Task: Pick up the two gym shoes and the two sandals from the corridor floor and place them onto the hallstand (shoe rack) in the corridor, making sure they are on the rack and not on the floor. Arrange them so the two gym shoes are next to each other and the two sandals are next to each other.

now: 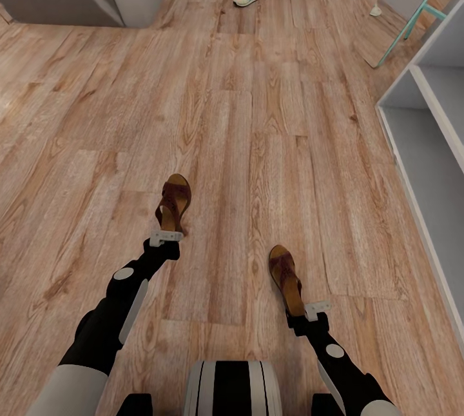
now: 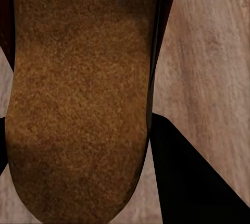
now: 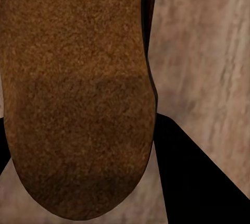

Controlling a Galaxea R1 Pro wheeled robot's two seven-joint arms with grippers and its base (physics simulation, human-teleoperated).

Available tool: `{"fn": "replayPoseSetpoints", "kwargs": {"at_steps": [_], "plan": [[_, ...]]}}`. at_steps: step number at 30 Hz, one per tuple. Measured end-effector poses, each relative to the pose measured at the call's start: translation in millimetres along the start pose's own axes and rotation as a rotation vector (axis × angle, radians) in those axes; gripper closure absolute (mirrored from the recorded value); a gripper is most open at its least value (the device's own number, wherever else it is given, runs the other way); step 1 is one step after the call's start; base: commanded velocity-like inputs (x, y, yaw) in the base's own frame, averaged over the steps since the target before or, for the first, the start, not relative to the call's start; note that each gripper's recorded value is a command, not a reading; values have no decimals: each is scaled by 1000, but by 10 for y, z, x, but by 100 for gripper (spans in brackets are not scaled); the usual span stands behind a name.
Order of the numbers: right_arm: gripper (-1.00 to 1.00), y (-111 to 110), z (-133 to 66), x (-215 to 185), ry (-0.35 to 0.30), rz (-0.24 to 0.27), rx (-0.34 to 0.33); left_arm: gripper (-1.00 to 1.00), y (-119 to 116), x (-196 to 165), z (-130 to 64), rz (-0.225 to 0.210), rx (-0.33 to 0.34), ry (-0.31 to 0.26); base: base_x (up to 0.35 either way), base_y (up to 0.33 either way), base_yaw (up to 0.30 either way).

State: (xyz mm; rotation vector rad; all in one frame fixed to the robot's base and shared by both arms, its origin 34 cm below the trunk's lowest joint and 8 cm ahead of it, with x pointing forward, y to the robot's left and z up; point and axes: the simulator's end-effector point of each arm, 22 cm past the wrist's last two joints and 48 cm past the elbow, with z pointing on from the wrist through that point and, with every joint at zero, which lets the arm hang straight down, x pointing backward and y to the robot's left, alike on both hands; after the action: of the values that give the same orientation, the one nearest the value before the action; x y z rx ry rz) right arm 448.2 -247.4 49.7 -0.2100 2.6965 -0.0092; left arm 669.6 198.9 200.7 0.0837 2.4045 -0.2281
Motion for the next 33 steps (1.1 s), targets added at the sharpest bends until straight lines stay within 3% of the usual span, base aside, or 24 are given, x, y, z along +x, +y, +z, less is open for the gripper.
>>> {"fn": "replayPoseSetpoints", "kwargs": {"at_steps": [16, 33], "plan": [[100, -34, -74, -203, -35, -3, 5, 100, 14, -168, -133, 9, -5, -27, 0, 0, 0], [100, -78, -218, -574, -102, -12, 12, 100, 93, -98, -448, 13, -30, -28, 0, 0, 0]]}}
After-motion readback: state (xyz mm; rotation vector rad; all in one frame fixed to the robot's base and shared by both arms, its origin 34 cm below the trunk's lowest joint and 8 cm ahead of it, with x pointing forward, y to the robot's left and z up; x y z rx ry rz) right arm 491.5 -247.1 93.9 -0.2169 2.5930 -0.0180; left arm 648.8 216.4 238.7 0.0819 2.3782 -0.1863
